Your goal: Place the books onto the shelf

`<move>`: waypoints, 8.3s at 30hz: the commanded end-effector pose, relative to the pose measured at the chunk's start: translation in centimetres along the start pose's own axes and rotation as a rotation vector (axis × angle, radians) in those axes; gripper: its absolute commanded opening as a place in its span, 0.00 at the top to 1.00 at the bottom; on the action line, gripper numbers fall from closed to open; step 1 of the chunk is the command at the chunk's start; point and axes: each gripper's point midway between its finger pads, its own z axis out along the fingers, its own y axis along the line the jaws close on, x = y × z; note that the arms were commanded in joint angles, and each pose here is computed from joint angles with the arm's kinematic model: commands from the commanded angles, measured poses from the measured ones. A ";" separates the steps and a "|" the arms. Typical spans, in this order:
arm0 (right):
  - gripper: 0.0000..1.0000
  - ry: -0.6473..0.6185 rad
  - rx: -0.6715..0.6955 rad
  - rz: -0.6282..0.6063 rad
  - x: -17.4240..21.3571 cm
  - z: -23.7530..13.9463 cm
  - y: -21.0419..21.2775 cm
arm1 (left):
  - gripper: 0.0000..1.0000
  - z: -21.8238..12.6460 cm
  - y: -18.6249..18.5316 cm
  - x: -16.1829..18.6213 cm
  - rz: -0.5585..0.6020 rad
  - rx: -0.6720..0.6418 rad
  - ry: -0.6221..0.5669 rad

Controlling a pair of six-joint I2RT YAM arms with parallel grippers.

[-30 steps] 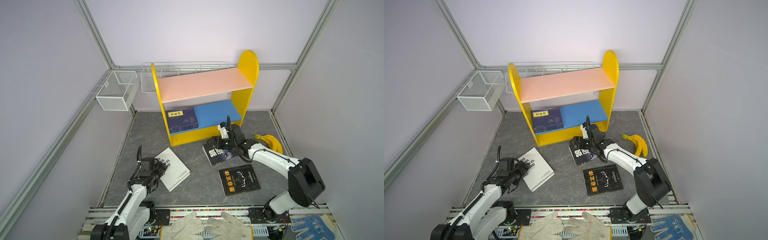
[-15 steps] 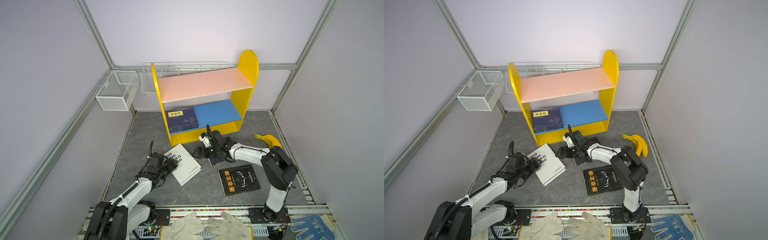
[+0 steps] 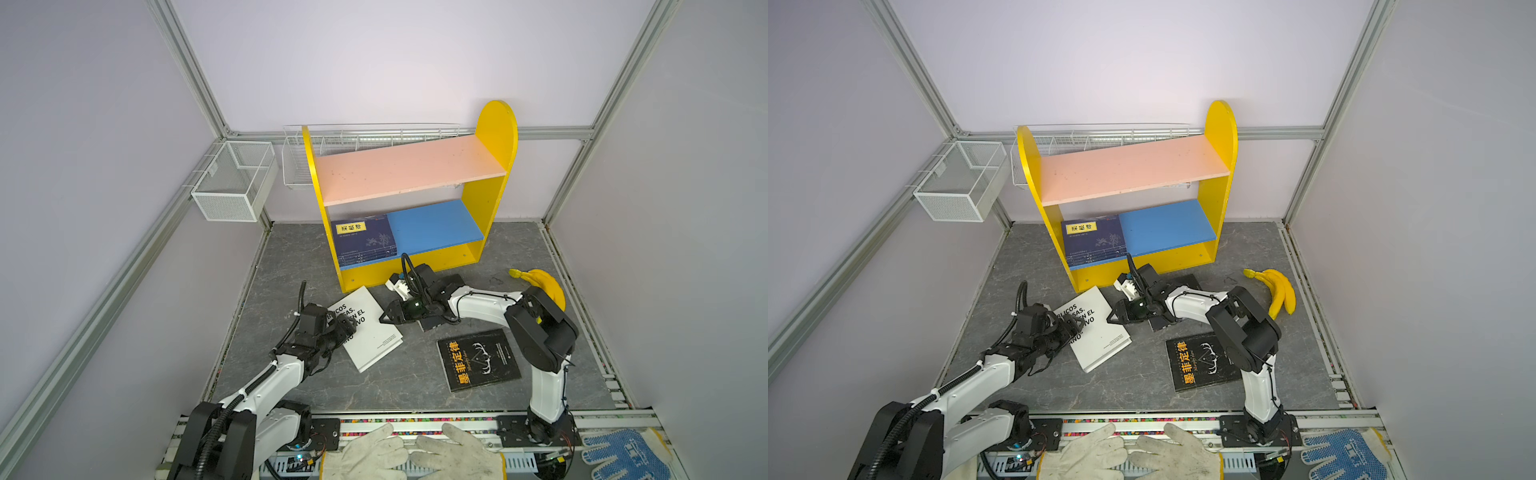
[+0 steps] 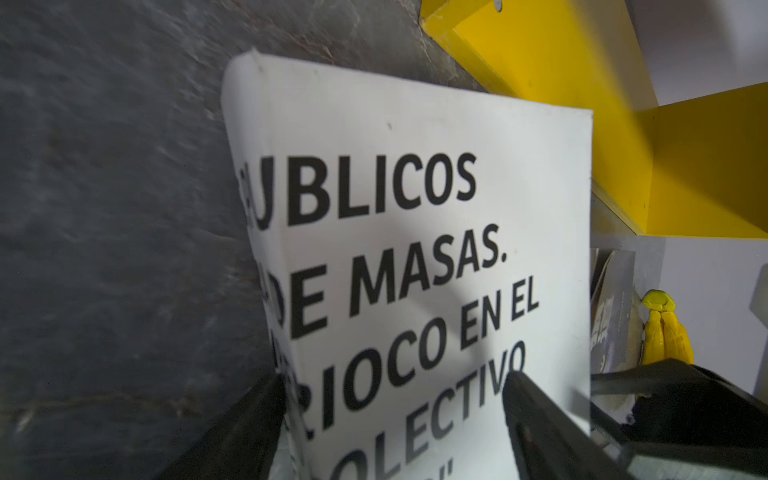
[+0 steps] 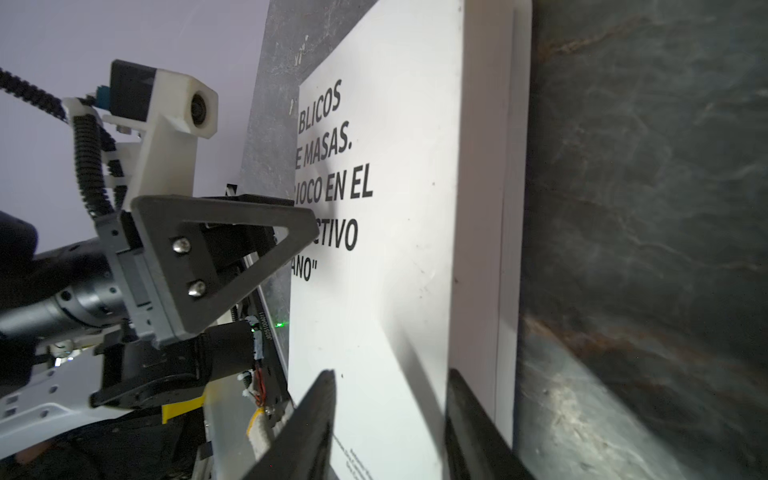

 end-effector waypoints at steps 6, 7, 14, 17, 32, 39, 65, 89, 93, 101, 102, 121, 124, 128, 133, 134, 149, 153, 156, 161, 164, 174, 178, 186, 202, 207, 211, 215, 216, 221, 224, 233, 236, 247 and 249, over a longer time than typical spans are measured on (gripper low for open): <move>0.79 0.035 -0.083 -0.039 0.6 -0.1 3.0 | 0.17 -0.4 -1.9 -0.8 0.017 0.059 -0.021; 0.83 0.041 -0.080 -0.036 0.8 0.0 3.0 | 0.17 -0.5 -2.0 -0.8 0.021 0.064 -0.020; 0.93 -0.012 -0.057 0.028 0.0 -1.2 3.4 | 0.11 -2.3 -2.8 -1.4 0.036 0.087 -0.063; 0.93 -0.042 -0.115 0.087 -0.8 -2.4 4.7 | 0.06 -3.6 -2.7 -1.6 0.020 0.102 -0.104; 0.93 -0.134 -0.170 0.264 -2.9 -6.2 5.0 | 0.03 -4.7 -1.6 1.1 -0.101 0.199 0.028; 0.93 -0.095 -0.173 0.376 -2.7 -5.7 4.4 | 0.03 -4.2 -2.2 2.3 -0.161 0.272 0.092; 0.93 -0.058 -0.227 0.559 -2.1 -4.1 1.6 | 0.03 -3.5 -5.9 0.4 -0.297 0.491 0.090; 0.93 -0.030 -0.356 0.432 -3.4 -3.3 3.3 | 0.35 -5.4 -10.2 -1.4 -0.262 0.602 0.096; 0.92 -0.025 -0.366 0.426 -3.3 -2.9 3.4 | 0.40 -5.0 -9.9 -0.6 -0.213 0.536 0.130; 0.91 -0.024 -0.387 0.418 -3.3 -2.2 3.5 | 0.54 -4.4 -9.3 0.1 -0.171 0.480 0.144; 0.91 -0.027 -0.387 0.419 -3.4 -2.1 3.4 | 0.56 -4.3 -9.2 0.1 -0.165 0.475 0.144; 0.75 -0.055 -0.310 0.392 -3.0 -1.9 2.0 | 0.66 -5.6 -6.9 0.4 -0.062 0.328 0.085; 0.72 -0.071 -0.291 0.392 -3.3 -2.0 1.7 | 0.66 -6.0 -6.9 0.4 -0.054 0.316 0.081; 0.65 -0.074 -0.232 0.386 -3.6 -2.0 0.8 | 0.66 -7.0 -6.7 0.2 -0.025 0.268 0.072; 0.59 -0.076 -0.130 0.354 -4.3 -2.3 0.0 | 0.66 -9.4 -7.2 -0.6 0.034 0.230 0.022; 0.57 -0.080 -0.119 0.348 -4.4 -2.4 0.0 | 0.66 -9.9 -7.1 -0.8 0.046 0.216 0.013; 0.36 -0.196 0.061 0.281 -5.8 -5.4 -0.6 | 0.66 -17.3 -9.1 -3.3 0.191 0.126 -0.124; 0.31 -0.194 0.099 0.291 -5.2 -5.8 -1.1 | 0.66 -19.5 -10.0 -4.3 0.234 0.100 -0.166; 0.28 -0.205 0.145 0.305 -4.6 -6.1 -1.9 | 0.67 -20.9 -10.7 -5.0 0.255 0.100 -0.203; 0.18 -0.212 0.219 0.330 -3.6 -6.5 -3.3 | 0.67 -23.2 -11.7 -6.6 0.279 0.097 -0.302; 0.13 -0.225 0.259 0.339 -2.9 -7.1 -4.0 | 0.67 -24.6 -12.5 -7.4 0.302 0.102 -0.348; 0.07 -0.398 0.411 0.230 -2.7 -12.4 -3.1 | 0.68 -29.3 -16.9 -11.3 0.394 0.118 -0.504; 0.06 -0.488 0.432 0.128 -3.8 -15.8 -0.6 | 0.68 -31.5 -21.0 -12.9 0.455 0.202 -0.544; 0.02 -0.615 0.374 -0.051 -6.9 -20.5 5.7 | 0.68 -38.7 -28.3 -15.1 0.577 0.395 -0.711; 0.04 -1.100 0.332 -0.503 -18.4 -33.7 21.2 | 0.68 -36.6 -39.4 -21.6 0.724 0.472 -0.994; 0.04 -1.142 0.215 -0.532 -22.0 -34.3 24.3 | 0.68 -33.0 -41.4 -22.9 0.753 0.360 -1.096; 0.02 -1.120 0.115 -0.543 -24.8 -32.7 25.4 | 0.68 -30.0 -41.5 -23.7 0.745 0.294 -1.142; 0.00 -1.097 0.085 -0.528 -27.3 -31.1 25.0 | 0.67 -26.9 -40.4 -23.9 0.730 0.200 -1.173; 0.02 -1.084 0.075 -0.518 -27.9 -30.5 24.7 | 0.67 -26.2 -40.2 -24.0 0.732 0.176 -1.175; 0.06 -1.043 0.027 -0.489 -29.6 -28.0 23.7 | 0.66 -23.3 -39.6 -23.9 0.740 0.080 -1.189; 0.07 -1.031 0.025 -0.464 -30.3 -27.1 23.0 | 0.65 -22.2 -39.1 -24.0 0.728 0.044 -1.190; 0.09 -0.991 0.040 -0.403 -31.2 -24.4 20.4 | 0.38 -19.9 -38.7 -23.2 0.777 0.024 -1.101; 0.10 -0.975 0.010 -0.391 -31.4 -23.4 20.1 | 0.29 -18.9 -38.9 -22.4 0.827 0.038 -1.035; 0.14 -0.922 -0.019 -0.361 -31.4 -19.7 19.2 | 0.14 -21.9 -38.7 -20.0 0.893 0.149 -0.945; 0.14 -0.913 -0.014 -0.361 -31.3 -19.1 19.1 | 0.13 -23.5 -38.6 -19.2 0.897 0.193 -0.935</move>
